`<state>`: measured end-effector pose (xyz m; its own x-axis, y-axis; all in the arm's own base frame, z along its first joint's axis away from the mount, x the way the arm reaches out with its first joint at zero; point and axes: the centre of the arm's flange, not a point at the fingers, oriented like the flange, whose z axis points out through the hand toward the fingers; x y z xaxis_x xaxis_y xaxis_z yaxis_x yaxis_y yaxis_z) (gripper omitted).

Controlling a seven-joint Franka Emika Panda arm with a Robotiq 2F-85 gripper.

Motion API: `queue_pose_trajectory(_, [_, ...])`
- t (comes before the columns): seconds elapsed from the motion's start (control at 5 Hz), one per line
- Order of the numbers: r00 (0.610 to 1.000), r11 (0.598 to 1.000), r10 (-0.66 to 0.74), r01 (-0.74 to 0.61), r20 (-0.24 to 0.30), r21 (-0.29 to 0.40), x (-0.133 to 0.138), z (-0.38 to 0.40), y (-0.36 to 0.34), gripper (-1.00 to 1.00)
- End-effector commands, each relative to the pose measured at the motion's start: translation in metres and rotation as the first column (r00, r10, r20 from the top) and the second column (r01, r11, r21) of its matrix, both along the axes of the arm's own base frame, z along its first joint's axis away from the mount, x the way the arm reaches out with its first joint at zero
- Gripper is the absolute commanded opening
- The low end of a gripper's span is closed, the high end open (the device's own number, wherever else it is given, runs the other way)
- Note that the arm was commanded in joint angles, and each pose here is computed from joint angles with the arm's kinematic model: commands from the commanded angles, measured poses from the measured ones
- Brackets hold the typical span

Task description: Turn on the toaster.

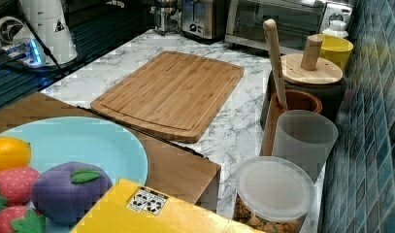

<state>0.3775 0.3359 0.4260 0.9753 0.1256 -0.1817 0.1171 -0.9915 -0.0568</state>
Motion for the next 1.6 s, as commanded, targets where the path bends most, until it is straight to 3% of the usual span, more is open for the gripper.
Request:
queue_pose_trajectory(0.2, [1.0, 1.0, -0.009, 0.009, 0.012, 0.026, -0.009, -0.017, 0.014, -1.0])
queue_pose_trajectory(0.4, [1.0, 1.0, -0.022, 0.022, 0.012, 0.006, -0.005, -0.03, 0.017, -1.0])
queue_pose_trajectory(0.6, [1.0, 1.0, -0.01, 0.009, -0.028, -0.021, -0.001, -0.041, 0.022, -1.0])
queue_pose_trajectory(0.8, [0.999, 1.0, 0.005, -0.005, -0.039, -0.012, -0.002, -0.048, 0.024, -1.0])
queue_pose_trajectory(1.0, [1.0, 0.999, -0.016, 0.016, 0.003, 0.044, 0.0, -0.047, 0.02, -1.0])
queue_pose_trajectory(1.6, [0.999, 1.0, -0.018, 0.019, -0.028, 0.021, 0.009, -0.083, 0.011, -1.0])
